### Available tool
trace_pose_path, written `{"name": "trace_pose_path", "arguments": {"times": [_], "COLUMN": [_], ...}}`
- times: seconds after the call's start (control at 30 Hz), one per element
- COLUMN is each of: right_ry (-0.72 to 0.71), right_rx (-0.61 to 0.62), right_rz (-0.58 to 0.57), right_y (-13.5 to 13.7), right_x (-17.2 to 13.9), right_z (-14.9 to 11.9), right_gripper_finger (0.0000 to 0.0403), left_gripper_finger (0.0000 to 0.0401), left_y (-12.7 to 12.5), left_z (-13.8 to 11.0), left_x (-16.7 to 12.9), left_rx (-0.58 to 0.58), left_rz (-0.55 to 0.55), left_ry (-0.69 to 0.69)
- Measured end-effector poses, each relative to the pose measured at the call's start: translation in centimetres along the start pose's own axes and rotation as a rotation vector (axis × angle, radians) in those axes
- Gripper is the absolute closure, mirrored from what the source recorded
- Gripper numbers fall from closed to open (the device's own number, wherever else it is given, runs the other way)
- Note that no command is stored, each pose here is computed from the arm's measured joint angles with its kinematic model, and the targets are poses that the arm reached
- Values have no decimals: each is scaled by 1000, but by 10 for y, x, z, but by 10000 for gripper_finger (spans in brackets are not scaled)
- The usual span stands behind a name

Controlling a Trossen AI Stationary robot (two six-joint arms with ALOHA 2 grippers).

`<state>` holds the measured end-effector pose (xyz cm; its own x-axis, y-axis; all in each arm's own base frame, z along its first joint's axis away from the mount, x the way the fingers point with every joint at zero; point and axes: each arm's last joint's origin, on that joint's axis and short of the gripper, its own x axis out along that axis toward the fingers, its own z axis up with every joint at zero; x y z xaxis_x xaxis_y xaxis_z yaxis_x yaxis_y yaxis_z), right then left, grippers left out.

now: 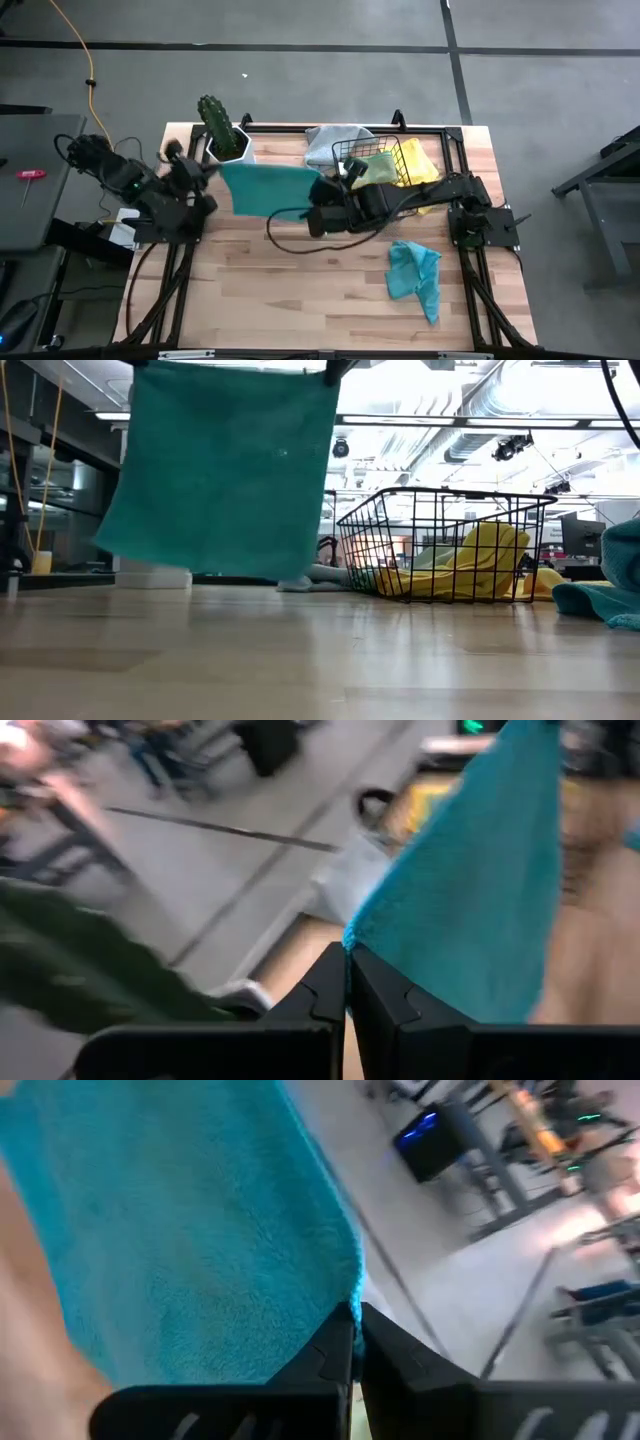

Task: Fold microfiber towels
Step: Fold the top blue microfiber towel

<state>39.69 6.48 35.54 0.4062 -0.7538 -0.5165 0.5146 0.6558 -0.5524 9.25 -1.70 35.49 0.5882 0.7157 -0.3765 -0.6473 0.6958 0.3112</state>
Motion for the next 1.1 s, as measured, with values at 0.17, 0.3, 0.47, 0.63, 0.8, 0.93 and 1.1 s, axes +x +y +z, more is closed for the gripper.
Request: {"name": "trace_pose_path", "arguments": {"times": [0.17, 0.3, 0.47, 0.63, 0.8, 0.93, 1.1], "right_ry": [-6, 2, 62, 102, 120, 136, 185], "right_rx": [24, 21, 23, 79, 160, 219, 252], "right_rz": [-61, -24, 98, 259, 471, 588, 662], "right_y": [-16, -8, 25, 74, 120, 145, 160], "right_x": [8, 10, 16, 13, 2, -6, -17], "right_z": [4, 1, -21, -56, -92, -118, -142], "right_gripper_finger": [403, 403, 403, 403, 403, 403, 403], "left_gripper_finger": [401, 401, 401, 401, 401, 401, 401], "left_y": [17, 14, -10, -47, -87, -116, -144], "left_z": [2, -8, -44, -90, -123, -135, -148], "left_x": [-1, 3, 20, 36, 37, 24, 2], "left_rx": [-21, -15, 13, -17, -152, -268, -332], "left_rz": [36, -7, -69, -215, -493, -696, -783], "left_ry": [14, 74, 228, 363, 423, 405, 385]}}
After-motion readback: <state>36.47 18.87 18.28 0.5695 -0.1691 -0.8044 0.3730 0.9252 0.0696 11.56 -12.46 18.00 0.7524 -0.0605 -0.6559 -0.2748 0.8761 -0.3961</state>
